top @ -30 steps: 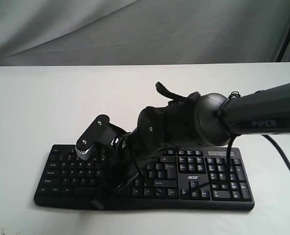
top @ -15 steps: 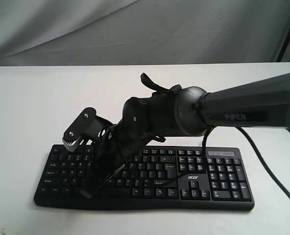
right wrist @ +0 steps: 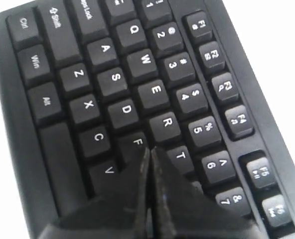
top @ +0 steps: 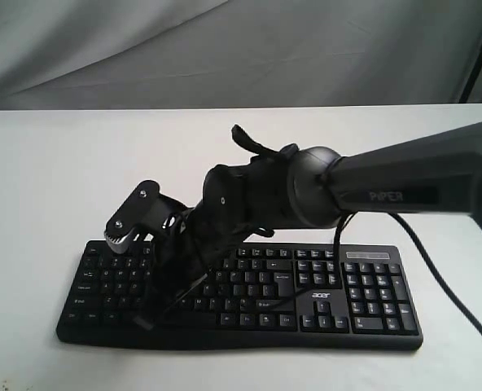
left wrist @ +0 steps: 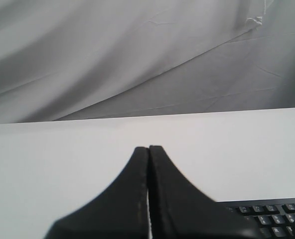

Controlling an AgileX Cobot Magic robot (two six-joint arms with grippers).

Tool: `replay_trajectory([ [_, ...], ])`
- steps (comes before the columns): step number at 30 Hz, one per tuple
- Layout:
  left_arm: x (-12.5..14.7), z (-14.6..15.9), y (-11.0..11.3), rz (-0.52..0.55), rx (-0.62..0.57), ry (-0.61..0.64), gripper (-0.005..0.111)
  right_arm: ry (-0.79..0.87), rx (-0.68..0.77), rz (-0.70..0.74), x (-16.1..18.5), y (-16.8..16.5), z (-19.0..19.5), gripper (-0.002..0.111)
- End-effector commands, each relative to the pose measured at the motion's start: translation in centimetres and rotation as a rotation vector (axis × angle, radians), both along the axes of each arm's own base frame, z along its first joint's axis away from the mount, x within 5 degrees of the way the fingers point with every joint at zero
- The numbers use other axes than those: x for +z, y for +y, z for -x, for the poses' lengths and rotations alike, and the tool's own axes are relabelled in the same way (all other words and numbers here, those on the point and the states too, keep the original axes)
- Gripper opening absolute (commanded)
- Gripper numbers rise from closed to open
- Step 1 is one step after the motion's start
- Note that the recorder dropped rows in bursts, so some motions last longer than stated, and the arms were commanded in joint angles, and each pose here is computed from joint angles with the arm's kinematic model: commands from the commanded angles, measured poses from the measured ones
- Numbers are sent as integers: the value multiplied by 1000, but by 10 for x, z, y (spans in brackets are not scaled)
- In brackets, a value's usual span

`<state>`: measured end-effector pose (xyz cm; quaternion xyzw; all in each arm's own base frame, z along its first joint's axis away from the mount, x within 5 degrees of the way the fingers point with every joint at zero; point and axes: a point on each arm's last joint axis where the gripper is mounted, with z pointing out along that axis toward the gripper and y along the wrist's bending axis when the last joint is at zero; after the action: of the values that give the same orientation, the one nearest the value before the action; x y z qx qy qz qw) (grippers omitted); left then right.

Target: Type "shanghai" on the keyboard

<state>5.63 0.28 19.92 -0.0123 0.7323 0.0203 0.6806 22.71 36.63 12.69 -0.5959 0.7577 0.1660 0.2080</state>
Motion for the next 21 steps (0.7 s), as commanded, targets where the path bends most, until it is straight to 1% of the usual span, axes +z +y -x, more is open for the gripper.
replay_trajectory([
  [1, 0, 0, 0, 2, -6, -7, 0, -39, 8, -27, 26, -2, 0, 0],
  [4, 0, 0, 0, 2, -6, -7, 0, -32, -7, -3, 27, -6, 0, 0],
  [8, 0, 0, 0, 2, -6, -7, 0, -16, -34, 25, 20, -14, -1, 0],
  [21, 0, 0, 0, 2, -6, -7, 0, -9, -44, 26, 16, -17, -1, 0],
])
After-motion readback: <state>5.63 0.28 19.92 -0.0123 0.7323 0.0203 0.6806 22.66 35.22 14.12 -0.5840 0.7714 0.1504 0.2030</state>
